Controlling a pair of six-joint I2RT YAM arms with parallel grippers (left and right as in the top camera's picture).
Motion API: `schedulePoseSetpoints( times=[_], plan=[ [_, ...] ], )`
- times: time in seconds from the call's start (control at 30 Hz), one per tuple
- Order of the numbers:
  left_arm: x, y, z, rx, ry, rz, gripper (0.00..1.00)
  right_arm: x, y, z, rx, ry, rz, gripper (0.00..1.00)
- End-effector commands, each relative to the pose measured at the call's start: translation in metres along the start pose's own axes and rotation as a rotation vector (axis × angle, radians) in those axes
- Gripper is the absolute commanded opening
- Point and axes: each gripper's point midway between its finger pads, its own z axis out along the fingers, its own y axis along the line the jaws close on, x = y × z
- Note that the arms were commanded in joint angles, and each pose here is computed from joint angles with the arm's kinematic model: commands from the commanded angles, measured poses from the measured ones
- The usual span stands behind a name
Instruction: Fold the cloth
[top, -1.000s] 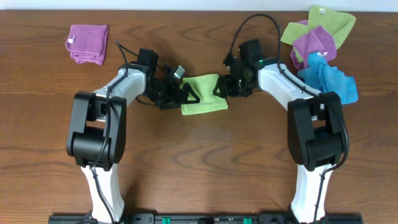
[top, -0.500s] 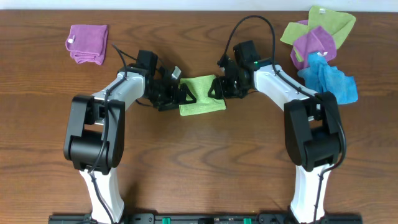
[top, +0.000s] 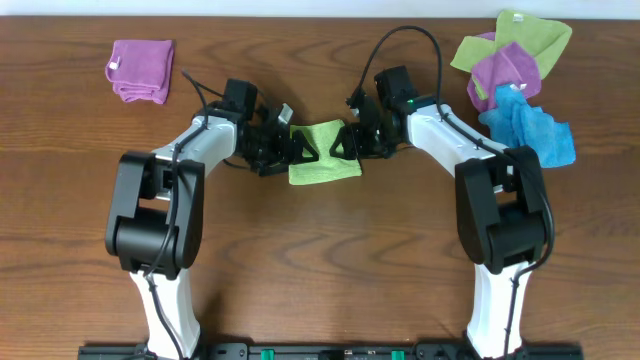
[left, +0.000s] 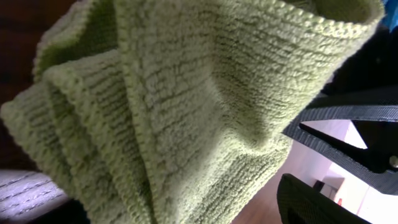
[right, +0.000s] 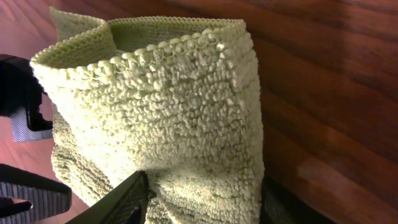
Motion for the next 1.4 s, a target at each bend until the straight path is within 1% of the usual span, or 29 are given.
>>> schedulePoseSetpoints(
  times=[0.0,0.03,0.07,0.17,0.23,0.4,0.57,0.7,0.77,0.8,0.87,0.93,0.97,1.07,1.13,1.17,1.23,1.3,1.37],
  plan=[
    [0.022,0.044,0.019,-0.065,0.074,-0.086,0.8,0.005,-0.001,0.006,-0.025,0.022,0.022,0.54],
    [0.022,0.047,0.015,-0.053,0.072,-0.09,0.82,0.006,-0.002,0.006,-0.024,0.022,0.024,0.54],
    [0.022,0.052,0.01,-0.05,0.07,-0.097,0.82,0.006,-0.002,0.006,-0.024,0.023,0.025,0.54],
    [0.024,0.066,-0.001,-0.013,0.05,-0.128,0.88,0.005,-0.003,0.005,-0.024,0.021,0.027,0.54],
    [0.032,0.076,-0.001,0.015,0.038,-0.15,0.89,0.005,-0.003,0.005,-0.024,0.02,0.026,0.55],
    [0.038,0.079,0.009,0.049,0.013,-0.174,0.96,0.005,-0.003,0.005,-0.024,0.02,0.027,0.55],
    [0.045,0.073,0.02,0.07,0.021,-0.175,0.97,0.006,-0.003,0.005,-0.024,0.023,0.029,0.55],
    [0.051,0.065,0.032,0.062,0.044,-0.161,0.96,0.005,-0.003,0.005,-0.024,0.022,0.028,0.54],
    [0.052,0.06,0.037,0.061,0.05,-0.153,0.84,0.006,-0.003,0.005,-0.024,0.023,0.028,0.54],
    [0.052,0.062,0.039,0.042,0.05,-0.159,0.69,0.006,-0.003,0.005,-0.023,0.023,0.029,0.54],
    [0.052,0.065,0.038,0.023,0.047,-0.197,0.34,0.006,-0.004,0.004,-0.022,0.024,0.033,0.54],
    [0.049,0.07,0.035,0.016,0.034,-0.217,0.09,0.005,-0.006,0.001,-0.021,0.019,0.039,0.51],
    [0.047,0.072,0.032,0.016,0.025,-0.235,0.06,0.003,-0.007,-0.001,-0.02,0.013,0.041,0.49],
    [0.036,0.079,0.021,0.028,-0.008,-0.255,0.06,-0.005,-0.013,-0.017,-0.016,-0.024,0.049,0.46],
    [0.02,0.077,0.009,0.06,-0.047,-0.25,0.06,-0.012,-0.016,-0.031,-0.012,-0.054,0.039,0.47],
    [0.01,0.075,0.003,0.077,-0.068,-0.243,0.06,-0.014,-0.018,-0.038,-0.01,-0.067,0.043,0.49],
    [-0.016,0.069,-0.017,0.104,-0.129,-0.219,0.06,-0.019,-0.02,-0.053,-0.005,-0.095,0.043,0.53],
    [-0.052,0.055,-0.046,0.137,-0.209,-0.177,0.06,-0.022,-0.021,-0.066,-0.001,-0.115,0.034,0.6],
    [-0.083,0.037,-0.075,0.166,-0.285,-0.133,0.06,-0.022,-0.021,-0.073,0.003,-0.121,0.034,0.62]
  ],
)
